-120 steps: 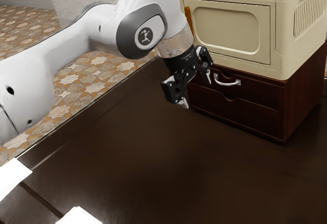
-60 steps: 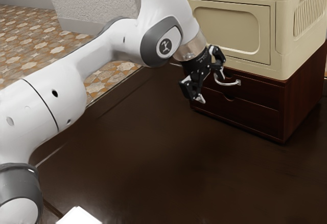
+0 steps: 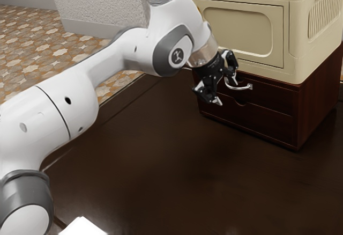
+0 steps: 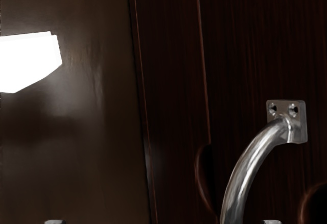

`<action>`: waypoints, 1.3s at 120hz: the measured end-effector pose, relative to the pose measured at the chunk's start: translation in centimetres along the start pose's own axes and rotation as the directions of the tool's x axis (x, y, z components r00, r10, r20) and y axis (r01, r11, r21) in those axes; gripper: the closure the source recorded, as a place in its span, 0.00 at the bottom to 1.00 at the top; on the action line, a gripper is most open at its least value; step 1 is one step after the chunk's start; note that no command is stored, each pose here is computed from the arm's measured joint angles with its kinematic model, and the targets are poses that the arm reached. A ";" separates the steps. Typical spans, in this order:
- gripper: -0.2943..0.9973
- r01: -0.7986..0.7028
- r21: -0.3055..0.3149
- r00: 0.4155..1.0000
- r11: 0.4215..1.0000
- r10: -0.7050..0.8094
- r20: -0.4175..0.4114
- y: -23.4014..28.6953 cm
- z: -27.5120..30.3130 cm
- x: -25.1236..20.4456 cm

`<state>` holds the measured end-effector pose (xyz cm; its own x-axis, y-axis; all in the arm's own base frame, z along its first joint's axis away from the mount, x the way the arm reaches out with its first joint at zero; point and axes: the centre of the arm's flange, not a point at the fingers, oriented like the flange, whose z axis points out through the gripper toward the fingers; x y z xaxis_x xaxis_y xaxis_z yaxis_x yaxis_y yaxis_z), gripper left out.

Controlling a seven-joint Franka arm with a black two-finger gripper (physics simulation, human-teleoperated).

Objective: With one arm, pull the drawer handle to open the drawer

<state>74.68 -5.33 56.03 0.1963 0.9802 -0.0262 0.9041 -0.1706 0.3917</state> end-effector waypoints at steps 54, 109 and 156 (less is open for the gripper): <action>0.61 -0.024 0.031 1.000 0.999 0.024 0.003 -1.5 0.7 -0.4; 0.79 -0.033 0.075 0.999 0.997 0.034 -0.008 -5.4 -0.9 -0.9; 0.80 -0.023 0.087 1.000 0.996 0.024 -0.011 -10.0 -3.2 -1.3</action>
<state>64.12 -4.53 55.11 0.2134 0.9769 -0.0069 0.9289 -0.2007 0.3112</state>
